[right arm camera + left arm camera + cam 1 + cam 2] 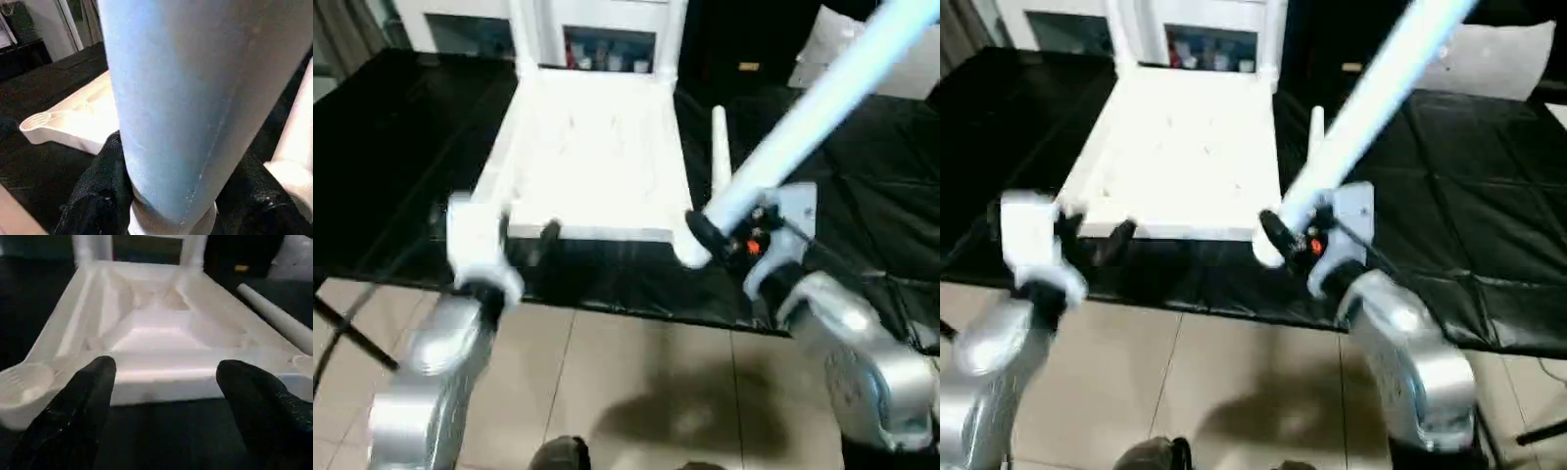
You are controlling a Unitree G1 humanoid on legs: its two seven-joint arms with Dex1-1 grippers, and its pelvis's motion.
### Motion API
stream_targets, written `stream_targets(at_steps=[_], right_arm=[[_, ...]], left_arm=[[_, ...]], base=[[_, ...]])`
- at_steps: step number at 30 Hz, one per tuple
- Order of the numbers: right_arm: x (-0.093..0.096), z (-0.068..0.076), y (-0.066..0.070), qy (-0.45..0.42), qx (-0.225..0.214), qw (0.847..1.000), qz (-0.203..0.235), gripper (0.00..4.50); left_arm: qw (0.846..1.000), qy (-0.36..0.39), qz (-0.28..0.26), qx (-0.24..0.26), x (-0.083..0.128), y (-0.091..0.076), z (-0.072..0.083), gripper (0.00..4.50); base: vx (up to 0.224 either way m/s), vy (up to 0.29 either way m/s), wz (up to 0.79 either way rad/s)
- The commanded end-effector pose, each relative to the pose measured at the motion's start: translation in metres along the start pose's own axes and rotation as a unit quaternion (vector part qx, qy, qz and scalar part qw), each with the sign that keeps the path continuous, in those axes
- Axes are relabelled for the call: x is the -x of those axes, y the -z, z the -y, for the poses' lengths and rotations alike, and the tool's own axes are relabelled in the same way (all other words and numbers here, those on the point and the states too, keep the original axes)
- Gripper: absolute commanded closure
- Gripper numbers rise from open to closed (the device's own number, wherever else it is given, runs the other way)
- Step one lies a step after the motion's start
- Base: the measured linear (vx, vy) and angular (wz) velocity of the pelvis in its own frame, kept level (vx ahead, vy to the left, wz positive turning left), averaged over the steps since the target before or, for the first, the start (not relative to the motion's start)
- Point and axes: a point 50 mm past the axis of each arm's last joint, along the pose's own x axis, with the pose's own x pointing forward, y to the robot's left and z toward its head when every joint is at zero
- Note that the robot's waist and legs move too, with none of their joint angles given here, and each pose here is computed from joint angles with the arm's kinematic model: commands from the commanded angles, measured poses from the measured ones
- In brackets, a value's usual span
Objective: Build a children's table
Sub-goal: Move to table
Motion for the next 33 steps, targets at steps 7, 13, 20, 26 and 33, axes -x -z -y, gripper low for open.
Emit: stream_targets(at_steps=[7, 13, 20, 26, 33], right_arm=[[0.002, -0.005, -0.001, 0.003, -0.009, 1.0, 0.016, 2.61], [0.002, -0.005, -0.002, 0.002, -0.002, 1.0, 0.015, 2.61], [0.004, -0.002, -0.005, 0.008, 0.012, 1.0, 0.026, 2.61], [0.005, -0.001, -0.007, 0.011, 0.029, 0.999, 0.028, 2.61], [0.009, 0.0, -0.006, 0.016, 0.047, 0.999, 0.016, 2.61]], left_arm=[[1.0, 0.011, 0.025, -0.015, 0.001, -0.01, 0.008, 0.72], [0.999, 0.027, 0.021, -0.027, 0.001, -0.01, 0.012, 0.72], [0.997, 0.073, 0.015, -0.029, 0.001, -0.008, 0.021, 0.72], [0.993, 0.111, 0.007, -0.03, -0.002, -0.005, 0.027, 0.72], [0.986, 0.164, -0.007, -0.032, -0.002, -0.001, 0.035, 0.72]], base=[[0.031, 0.025, -0.07], [0.1, 0.003, 0.02], [0.199, 0.03, 0.56], [0.126, -0.056, 0.06], [0.172, 0.03, 0.04]])
